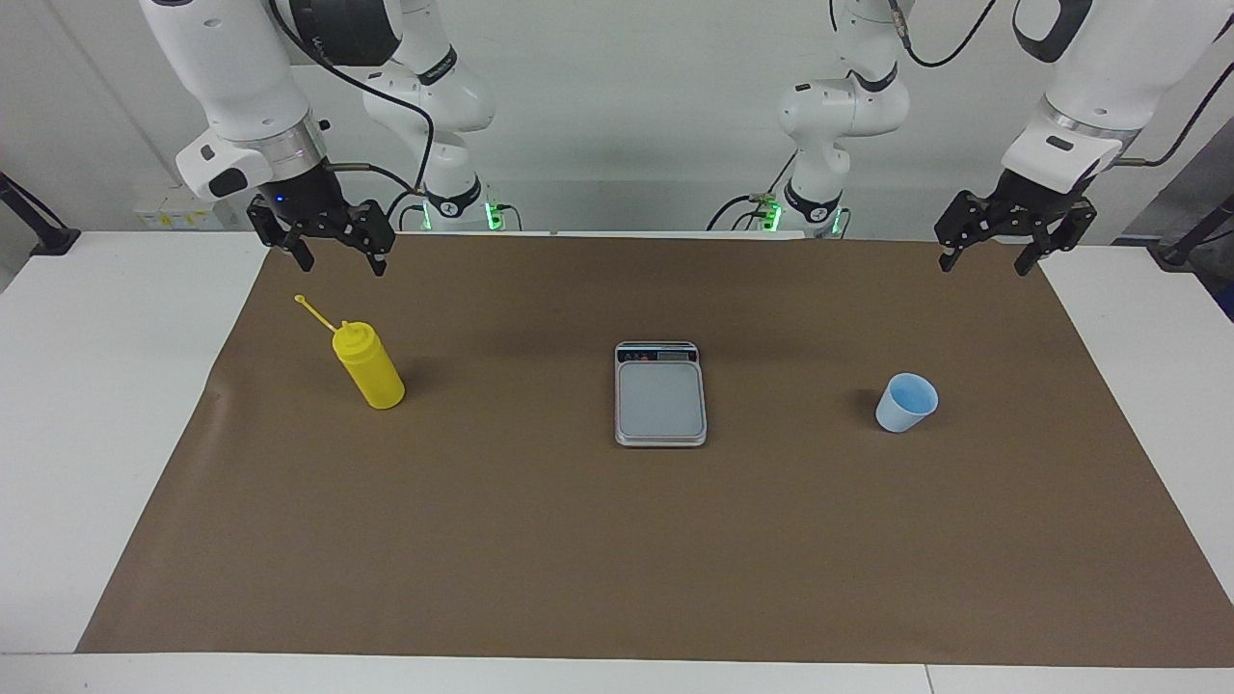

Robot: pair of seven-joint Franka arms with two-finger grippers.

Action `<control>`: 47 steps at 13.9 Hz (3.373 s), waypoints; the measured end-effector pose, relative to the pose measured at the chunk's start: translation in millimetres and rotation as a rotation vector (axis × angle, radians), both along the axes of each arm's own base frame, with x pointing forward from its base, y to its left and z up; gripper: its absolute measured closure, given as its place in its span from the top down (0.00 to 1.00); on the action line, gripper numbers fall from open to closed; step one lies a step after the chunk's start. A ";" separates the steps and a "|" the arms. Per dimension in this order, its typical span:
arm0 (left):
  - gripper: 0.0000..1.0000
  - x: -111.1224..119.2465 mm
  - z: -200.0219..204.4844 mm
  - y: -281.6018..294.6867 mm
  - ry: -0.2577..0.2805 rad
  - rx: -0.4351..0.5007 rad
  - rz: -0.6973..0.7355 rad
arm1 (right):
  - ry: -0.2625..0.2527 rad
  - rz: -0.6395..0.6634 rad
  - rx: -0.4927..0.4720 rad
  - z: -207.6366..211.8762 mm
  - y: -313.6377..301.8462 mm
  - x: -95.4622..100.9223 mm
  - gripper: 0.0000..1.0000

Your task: Pour seasoning into cup on scale with both arms

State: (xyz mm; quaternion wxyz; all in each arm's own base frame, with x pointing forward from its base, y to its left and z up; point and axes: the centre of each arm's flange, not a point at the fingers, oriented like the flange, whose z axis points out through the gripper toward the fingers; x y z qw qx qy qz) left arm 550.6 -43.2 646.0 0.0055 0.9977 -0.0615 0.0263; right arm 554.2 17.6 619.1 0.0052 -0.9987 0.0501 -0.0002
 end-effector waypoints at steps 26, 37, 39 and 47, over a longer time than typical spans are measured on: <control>1.00 13.9 -232.6 67.8 0.020 -0.011 0.227 | 0.000 0.000 0.000 0.0 0.0 0.0 1.00; 1.00 -1.5 -309.0 69.0 0.052 -0.020 0.312 | 0.000 0.000 0.000 0.0 0.0 0.0 1.00; 0.78 -2.1 -310.0 68.8 0.053 -0.020 0.313 | 0.000 0.000 0.000 0.0 0.0 0.0 1.00; 0.07 1.6 -302.4 64.6 0.041 -0.021 0.225 | 0.000 0.000 0.000 0.0 0.0 0.0 1.00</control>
